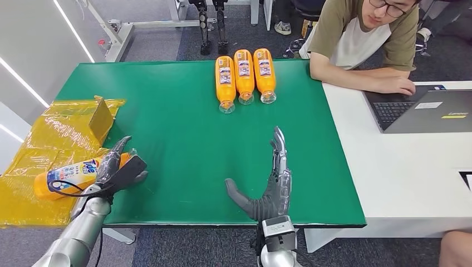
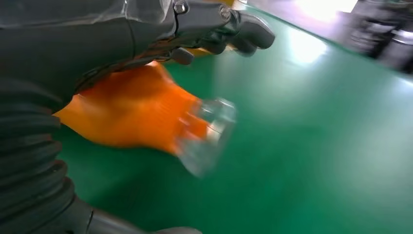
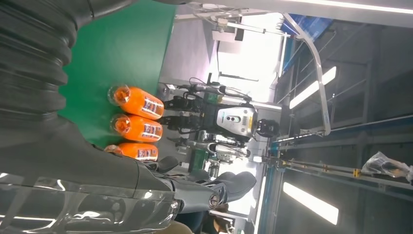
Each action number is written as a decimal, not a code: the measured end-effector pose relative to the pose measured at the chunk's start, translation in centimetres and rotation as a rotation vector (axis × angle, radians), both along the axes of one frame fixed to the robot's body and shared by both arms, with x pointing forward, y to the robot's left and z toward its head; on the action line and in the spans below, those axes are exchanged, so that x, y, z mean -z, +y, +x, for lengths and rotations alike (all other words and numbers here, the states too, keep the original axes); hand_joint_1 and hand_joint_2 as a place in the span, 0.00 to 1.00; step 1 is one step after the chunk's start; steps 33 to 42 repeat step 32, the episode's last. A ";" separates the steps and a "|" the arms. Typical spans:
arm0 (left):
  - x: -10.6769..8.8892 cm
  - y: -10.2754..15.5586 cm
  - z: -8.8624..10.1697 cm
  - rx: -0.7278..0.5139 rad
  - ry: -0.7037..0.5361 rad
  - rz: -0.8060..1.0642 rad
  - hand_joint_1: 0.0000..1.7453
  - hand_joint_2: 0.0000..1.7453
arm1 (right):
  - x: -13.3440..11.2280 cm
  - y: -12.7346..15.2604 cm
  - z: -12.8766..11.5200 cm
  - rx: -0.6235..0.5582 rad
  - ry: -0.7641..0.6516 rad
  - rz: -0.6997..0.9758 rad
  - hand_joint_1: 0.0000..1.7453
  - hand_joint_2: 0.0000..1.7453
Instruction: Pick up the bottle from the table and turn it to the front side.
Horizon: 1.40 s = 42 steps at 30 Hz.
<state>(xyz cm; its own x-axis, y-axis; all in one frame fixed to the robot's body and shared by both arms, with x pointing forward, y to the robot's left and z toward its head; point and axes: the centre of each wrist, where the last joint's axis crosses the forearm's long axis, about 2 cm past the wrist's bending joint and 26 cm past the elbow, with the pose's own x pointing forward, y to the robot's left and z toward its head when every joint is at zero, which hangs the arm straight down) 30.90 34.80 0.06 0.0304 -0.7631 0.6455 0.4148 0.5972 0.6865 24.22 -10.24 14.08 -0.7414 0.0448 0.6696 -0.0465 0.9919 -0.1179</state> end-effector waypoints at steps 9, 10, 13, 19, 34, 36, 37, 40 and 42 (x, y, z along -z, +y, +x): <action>-1.9 -0.3 1.2 0.038 -0.070 -0.698 0.00 1.00 | 0.7 -0.6 -0.1 0.012 0.018 -0.012 0.00 1.00; -2.6 -0.3 1.6 0.048 -0.105 -0.753 0.00 1.00 | 0.8 -0.7 -0.1 0.014 0.019 -0.013 0.00 1.00; -5.3 -1.0 2.9 0.114 -0.227 -0.890 0.00 1.00 | 1.0 -0.8 -0.3 0.017 0.025 -0.017 0.00 1.00; -11.8 -4.5 5.0 0.273 -0.490 -1.074 0.00 1.00 | 1.5 -0.8 -0.9 0.008 0.029 -0.040 0.00 1.00; -15.8 -16.1 3.7 -0.236 -0.962 -0.936 0.00 1.00 | 1.8 -0.4 -1.9 0.052 0.019 -0.063 0.00 1.00; -15.8 -16.1 3.7 -0.236 -0.962 -0.936 0.00 1.00 | 1.8 -0.4 -1.9 0.052 0.019 -0.063 0.00 1.00; -15.8 -16.1 3.7 -0.236 -0.962 -0.936 0.00 1.00 | 1.8 -0.4 -1.9 0.052 0.019 -0.063 0.00 1.00; -15.8 -16.1 3.7 -0.236 -0.962 -0.936 0.00 1.00 | 1.8 -0.4 -1.9 0.052 0.019 -0.063 0.00 1.00; -15.8 -16.1 3.7 -0.236 -0.962 -0.936 0.00 1.00 | 1.8 -0.4 -1.9 0.052 0.019 -0.063 0.00 1.00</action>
